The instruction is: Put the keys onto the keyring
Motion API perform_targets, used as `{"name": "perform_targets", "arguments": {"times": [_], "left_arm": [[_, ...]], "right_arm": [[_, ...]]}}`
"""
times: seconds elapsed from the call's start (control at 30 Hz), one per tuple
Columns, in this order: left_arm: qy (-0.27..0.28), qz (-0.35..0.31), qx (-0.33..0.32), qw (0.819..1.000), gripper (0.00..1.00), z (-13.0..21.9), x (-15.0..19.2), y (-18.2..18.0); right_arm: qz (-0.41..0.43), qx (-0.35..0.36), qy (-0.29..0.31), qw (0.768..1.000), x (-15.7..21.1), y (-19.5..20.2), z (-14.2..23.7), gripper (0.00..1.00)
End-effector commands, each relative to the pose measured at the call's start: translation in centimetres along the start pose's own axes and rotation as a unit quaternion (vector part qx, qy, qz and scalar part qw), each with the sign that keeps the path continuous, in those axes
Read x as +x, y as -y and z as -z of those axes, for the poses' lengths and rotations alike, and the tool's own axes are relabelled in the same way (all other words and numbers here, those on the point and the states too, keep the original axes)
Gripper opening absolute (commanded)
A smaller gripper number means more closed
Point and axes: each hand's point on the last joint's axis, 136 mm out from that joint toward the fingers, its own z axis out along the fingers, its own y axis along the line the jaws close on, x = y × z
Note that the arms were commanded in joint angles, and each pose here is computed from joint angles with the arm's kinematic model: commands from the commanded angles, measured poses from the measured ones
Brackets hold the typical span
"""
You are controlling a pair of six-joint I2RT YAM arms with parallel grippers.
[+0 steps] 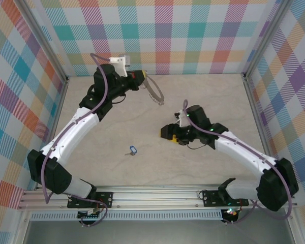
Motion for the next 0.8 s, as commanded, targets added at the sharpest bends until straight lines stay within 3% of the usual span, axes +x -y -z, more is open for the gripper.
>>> {"name": "perform_targets", "arguments": {"times": [0.0,0.4,0.77], "left_arm": [[0.036,0.002,0.003,0.999,0.0,1.8,-2.1,0.2],[0.064,0.017,-0.04,0.997,0.0,4.3,-3.3,-2.7],[0.116,0.032,-0.069,0.99,0.0,5.0,-5.6,-5.8]], "right_arm": [[-0.015,0.063,-0.007,0.998,0.5,1.9,-2.1,0.68],[-0.086,0.192,-0.081,0.974,3.4,2.7,-10.4,0.58],[-0.123,0.288,-0.06,0.948,4.4,2.9,-16.0,0.51]]}}
